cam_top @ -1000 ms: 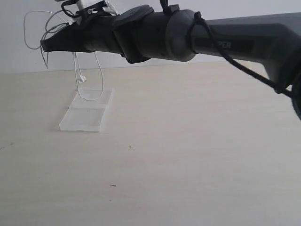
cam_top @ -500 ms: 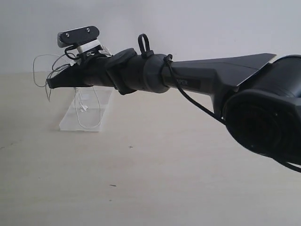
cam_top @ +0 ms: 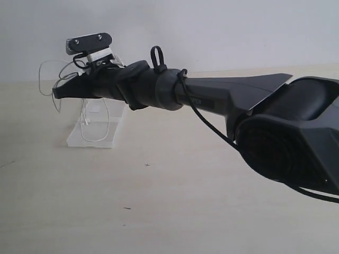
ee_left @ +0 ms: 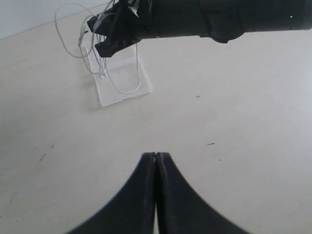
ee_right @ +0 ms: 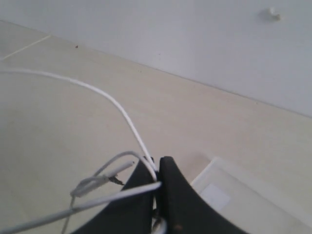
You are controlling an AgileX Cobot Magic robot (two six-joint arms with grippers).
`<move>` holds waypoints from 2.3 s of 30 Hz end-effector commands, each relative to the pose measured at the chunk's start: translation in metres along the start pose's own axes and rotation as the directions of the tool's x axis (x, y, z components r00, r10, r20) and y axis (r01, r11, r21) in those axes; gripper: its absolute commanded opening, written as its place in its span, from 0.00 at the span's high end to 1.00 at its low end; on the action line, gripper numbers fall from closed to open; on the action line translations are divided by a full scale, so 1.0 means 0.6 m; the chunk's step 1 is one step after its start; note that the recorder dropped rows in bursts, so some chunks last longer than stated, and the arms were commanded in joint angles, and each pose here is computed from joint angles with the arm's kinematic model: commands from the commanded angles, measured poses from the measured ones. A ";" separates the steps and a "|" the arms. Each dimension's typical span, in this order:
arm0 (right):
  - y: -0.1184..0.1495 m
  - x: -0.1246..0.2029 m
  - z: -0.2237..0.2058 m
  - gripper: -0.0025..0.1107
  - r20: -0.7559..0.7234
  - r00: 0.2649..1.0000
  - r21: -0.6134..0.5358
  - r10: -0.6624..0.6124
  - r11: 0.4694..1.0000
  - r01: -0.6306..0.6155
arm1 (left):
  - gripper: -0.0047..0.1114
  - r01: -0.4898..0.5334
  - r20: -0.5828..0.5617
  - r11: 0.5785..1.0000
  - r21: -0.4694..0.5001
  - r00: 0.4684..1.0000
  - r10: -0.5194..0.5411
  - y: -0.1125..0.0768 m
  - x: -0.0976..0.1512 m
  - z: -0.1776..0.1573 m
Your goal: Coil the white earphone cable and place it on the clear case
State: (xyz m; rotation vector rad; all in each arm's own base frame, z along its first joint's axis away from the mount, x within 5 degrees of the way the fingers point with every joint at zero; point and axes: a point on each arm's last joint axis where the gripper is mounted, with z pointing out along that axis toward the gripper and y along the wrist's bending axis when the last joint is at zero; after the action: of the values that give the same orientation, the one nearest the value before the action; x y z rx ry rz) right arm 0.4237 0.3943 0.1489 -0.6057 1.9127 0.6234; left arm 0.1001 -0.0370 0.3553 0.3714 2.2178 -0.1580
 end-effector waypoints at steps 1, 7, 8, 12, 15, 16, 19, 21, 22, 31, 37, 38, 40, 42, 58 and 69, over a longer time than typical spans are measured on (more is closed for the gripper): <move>-0.001 0.011 0.007 0.98 -0.011 1.000 -0.002 0.005 1.000 -0.005 | 0.96 0.004 0.001 1.000 -0.005 1.000 -0.004 0.001 0.002 0.000; 0.004 0.017 0.007 0.98 -0.031 0.999 -0.041 -0.017 0.999 0.016 | 0.96 0.004 -0.002 1.000 -0.005 1.000 -0.004 0.001 0.002 0.000; 0.004 0.018 0.007 0.98 -0.034 0.999 -0.043 -0.027 0.999 0.025 | 0.96 0.004 -0.002 1.000 -0.005 1.000 -0.004 0.001 0.002 0.000; 0.002 0.028 0.008 0.98 -0.054 0.998 -0.045 -0.024 0.999 0.021 | 0.96 0.004 -0.004 1.000 -0.006 1.000 -0.004 0.001 0.003 0.000; -0.004 0.039 0.008 0.98 -0.075 0.997 -0.042 -0.009 0.999 0.006 | 0.96 0.004 -0.008 1.000 -0.006 1.000 -0.004 0.001 0.003 0.000; -0.007 0.041 0.008 0.98 -0.079 0.997 -0.038 0.000 0.999 -0.003 | 0.96 0.004 -0.008 1.000 -0.006 1.000 -0.004 0.001 0.003 0.000; -0.014 0.051 0.008 0.98 -0.100 0.995 -0.035 0.006 0.999 -0.009 | 0.96 0.004 -0.008 1.000 -0.006 1.000 -0.004 0.001 0.003 0.000; -0.017 0.052 0.007 0.98 -0.106 0.994 -0.042 0.004 0.999 -0.009 | 0.96 0.004 -0.008 1.000 -0.006 1.000 -0.004 0.001 0.003 0.000; -0.016 0.053 0.007 0.98 -0.109 0.994 -0.048 0.004 0.999 -0.010 | 0.96 0.004 -0.008 1.000 -0.006 1.000 -0.004 0.001 0.003 0.000; -0.022 0.092 0.010 0.98 -0.172 0.985 -0.041 0.009 0.999 -0.017 | 0.96 0.004 -0.010 1.000 -0.007 1.000 -0.004 0.001 0.004 0.000; -0.024 0.114 0.007 0.98 -0.225 0.974 -0.073 0.003 0.997 -0.020 | 0.96 0.004 -0.020 1.000 -0.008 1.000 -0.004 0.001 0.005 0.000; -0.025 0.115 0.007 0.98 -0.229 0.973 -0.076 0.001 0.997 -0.019 | 0.96 0.004 -0.020 1.000 -0.008 1.000 -0.004 0.001 0.005 0.000; -0.029 0.116 0.006 0.98 -0.240 0.971 -0.073 -0.006 0.997 -0.011 | 0.96 0.000 -0.020 1.000 -0.008 1.000 -0.001 0.001 0.005 0.000; -0.033 0.117 0.006 0.98 -0.251 0.968 -0.066 -0.017 0.998 0.001 | 0.96 0.001 -0.022 1.000 -0.008 1.000 -0.001 0.001 0.006 0.000; -0.041 0.118 0.004 0.67 -0.273 0.962 -0.035 0.005 0.999 -0.015 | 0.96 -0.006 -0.030 1.000 -0.005 1.000 0.005 0.000 0.018 0.017; -0.038 0.105 -0.001 0.42 -0.263 0.965 -0.044 0.001 0.999 -0.013 | 0.96 -0.006 -0.030 1.000 -0.005 1.000 0.005 0.000 0.018 0.017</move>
State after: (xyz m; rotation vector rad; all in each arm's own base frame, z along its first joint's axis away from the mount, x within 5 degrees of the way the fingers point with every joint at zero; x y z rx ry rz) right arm 0.4123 0.3710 0.0796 -0.7441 2.1626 0.6159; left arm 0.1013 -0.0376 0.3398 0.3829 2.2640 -0.1448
